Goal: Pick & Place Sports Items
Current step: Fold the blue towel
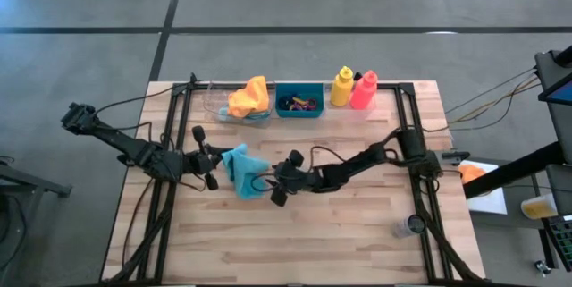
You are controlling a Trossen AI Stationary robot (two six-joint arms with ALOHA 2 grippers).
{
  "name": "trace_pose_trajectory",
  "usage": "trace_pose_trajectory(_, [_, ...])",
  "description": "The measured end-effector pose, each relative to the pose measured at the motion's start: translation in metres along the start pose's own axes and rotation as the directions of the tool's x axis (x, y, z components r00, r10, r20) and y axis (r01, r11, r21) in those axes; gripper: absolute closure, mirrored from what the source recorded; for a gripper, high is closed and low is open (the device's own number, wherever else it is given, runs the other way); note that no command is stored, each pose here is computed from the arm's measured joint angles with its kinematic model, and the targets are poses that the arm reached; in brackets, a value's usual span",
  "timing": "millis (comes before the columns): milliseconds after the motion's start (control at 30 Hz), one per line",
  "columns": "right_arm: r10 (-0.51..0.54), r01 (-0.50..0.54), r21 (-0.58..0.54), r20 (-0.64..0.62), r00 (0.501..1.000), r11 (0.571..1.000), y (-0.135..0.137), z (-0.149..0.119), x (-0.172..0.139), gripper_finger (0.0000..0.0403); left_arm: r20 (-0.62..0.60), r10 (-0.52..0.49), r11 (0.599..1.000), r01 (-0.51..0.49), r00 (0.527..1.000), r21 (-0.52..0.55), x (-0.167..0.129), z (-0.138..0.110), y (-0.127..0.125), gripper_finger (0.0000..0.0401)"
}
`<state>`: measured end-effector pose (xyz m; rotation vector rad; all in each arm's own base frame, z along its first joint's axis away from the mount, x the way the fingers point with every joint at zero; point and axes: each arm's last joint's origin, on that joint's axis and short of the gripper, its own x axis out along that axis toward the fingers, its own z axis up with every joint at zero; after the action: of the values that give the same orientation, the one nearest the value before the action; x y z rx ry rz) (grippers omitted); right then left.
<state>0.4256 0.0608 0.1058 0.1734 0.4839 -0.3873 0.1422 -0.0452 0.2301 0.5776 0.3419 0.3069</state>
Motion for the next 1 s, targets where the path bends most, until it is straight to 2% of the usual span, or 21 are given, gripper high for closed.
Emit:
trace_pose_trajectory(200, [-0.057, 0.054, -0.037, -0.073, 0.996, 0.998, 0.001, 0.013, 0.019, 0.0152, -0.007, -0.003, 1.000, 0.003, 1.000, -0.007, 0.000, -0.001, 0.000, 0.0398])
trace_pose_trajectory(500, [-0.048, 0.047, -0.036, -0.038, 0.998, 0.998, 0.006, 0.030, 0.026, 0.0153, -0.015, -0.006, 1.000, 0.006, 1.000, -0.002, 0.000, -0.002, -0.001, 0.0398])
trace_pose_trajectory(600, [-0.050, 0.049, -0.039, -0.042, 0.998, 0.998, 0.005, 0.030, 0.026, 0.0166, -0.017, -0.007, 1.000, 0.007, 1.000, 0.001, 0.000, -0.002, -0.001, 0.0398])
trace_pose_trajectory(733, [-0.056, 0.053, -0.049, -0.060, 0.997, 0.997, 0.005, 0.028, 0.026, 0.0222, -0.021, -0.008, 1.000, 0.008, 1.000, 0.005, 0.000, -0.003, -0.001, 0.0398])
trace_pose_trajectory(967, [-0.058, 0.054, -0.062, -0.071, 0.996, 0.997, 0.004, 0.026, 0.026, 0.0376, -0.024, -0.009, 1.000, 0.009, 1.000, 0.001, 0.000, -0.003, -0.001, 0.0398])
trace_pose_trajectory(1000, [-0.059, 0.054, -0.066, -0.075, 0.995, 0.996, 0.004, 0.026, 0.025, 0.0382, -0.025, -0.010, 1.000, 0.010, 1.000, 0.002, 0.000, -0.003, -0.001, 0.0398])
